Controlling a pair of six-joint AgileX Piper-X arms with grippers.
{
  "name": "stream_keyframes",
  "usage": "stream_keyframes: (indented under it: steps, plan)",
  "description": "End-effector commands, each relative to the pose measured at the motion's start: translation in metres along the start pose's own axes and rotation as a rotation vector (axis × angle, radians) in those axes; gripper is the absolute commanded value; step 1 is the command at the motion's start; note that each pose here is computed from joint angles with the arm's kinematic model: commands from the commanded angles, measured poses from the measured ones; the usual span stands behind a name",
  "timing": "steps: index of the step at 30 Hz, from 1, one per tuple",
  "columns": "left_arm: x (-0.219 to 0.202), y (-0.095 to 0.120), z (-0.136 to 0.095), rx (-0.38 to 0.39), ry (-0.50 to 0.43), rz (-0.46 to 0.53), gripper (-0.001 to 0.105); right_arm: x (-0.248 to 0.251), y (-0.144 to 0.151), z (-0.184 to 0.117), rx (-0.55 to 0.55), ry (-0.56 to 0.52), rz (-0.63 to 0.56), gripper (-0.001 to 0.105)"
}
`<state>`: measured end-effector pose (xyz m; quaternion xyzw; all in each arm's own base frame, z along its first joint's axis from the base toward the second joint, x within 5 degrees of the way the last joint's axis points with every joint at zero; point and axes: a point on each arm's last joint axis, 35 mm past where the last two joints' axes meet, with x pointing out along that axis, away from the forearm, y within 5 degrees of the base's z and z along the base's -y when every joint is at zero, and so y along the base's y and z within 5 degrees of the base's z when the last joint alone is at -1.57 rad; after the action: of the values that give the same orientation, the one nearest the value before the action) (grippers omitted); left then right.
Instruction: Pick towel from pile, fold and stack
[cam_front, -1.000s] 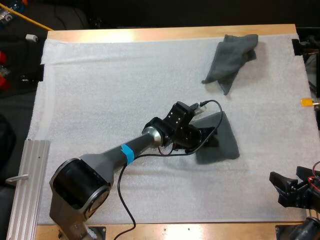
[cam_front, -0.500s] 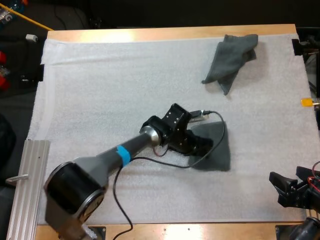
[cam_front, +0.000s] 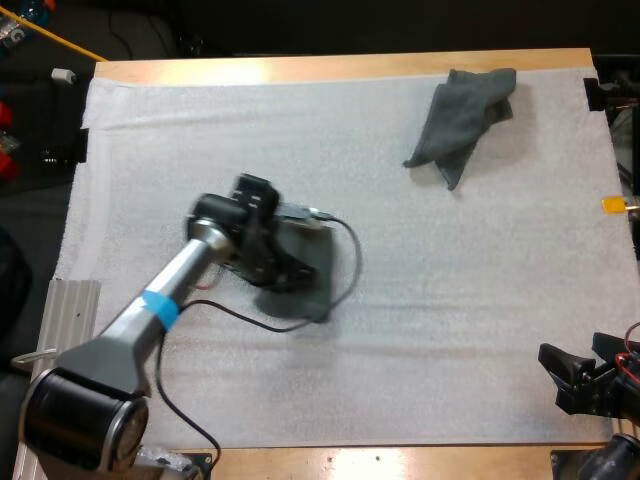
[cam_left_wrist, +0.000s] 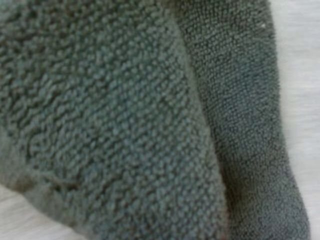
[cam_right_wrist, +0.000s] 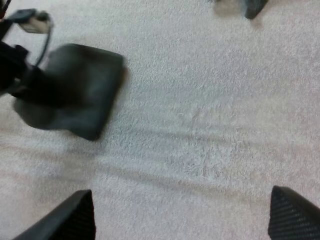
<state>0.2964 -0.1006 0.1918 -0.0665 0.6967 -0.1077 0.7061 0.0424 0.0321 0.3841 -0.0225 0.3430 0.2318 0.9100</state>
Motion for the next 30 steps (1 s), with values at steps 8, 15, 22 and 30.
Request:
stream_keyframes:
  steps: [8,15,22,30]
  plan:
    - [-0.027,0.073,0.001,-0.113,-0.01,0.169,0.0,-0.001,-0.001,0.0,0.001,-0.006,-0.007,0.069]
    - [-0.038,0.117,-0.001,-0.217,-0.037,0.2,0.0,-0.001,-0.001,0.0,0.001,-0.006,-0.007,0.069]
    - [-0.043,0.135,-0.004,-0.239,-0.036,0.321,0.0,-0.001,-0.001,0.0,0.004,-0.006,-0.007,0.069]
    - [-0.043,0.137,-0.003,-0.224,-0.037,0.383,0.018,-0.001,-0.001,0.0,0.047,-0.006,-0.007,0.069]
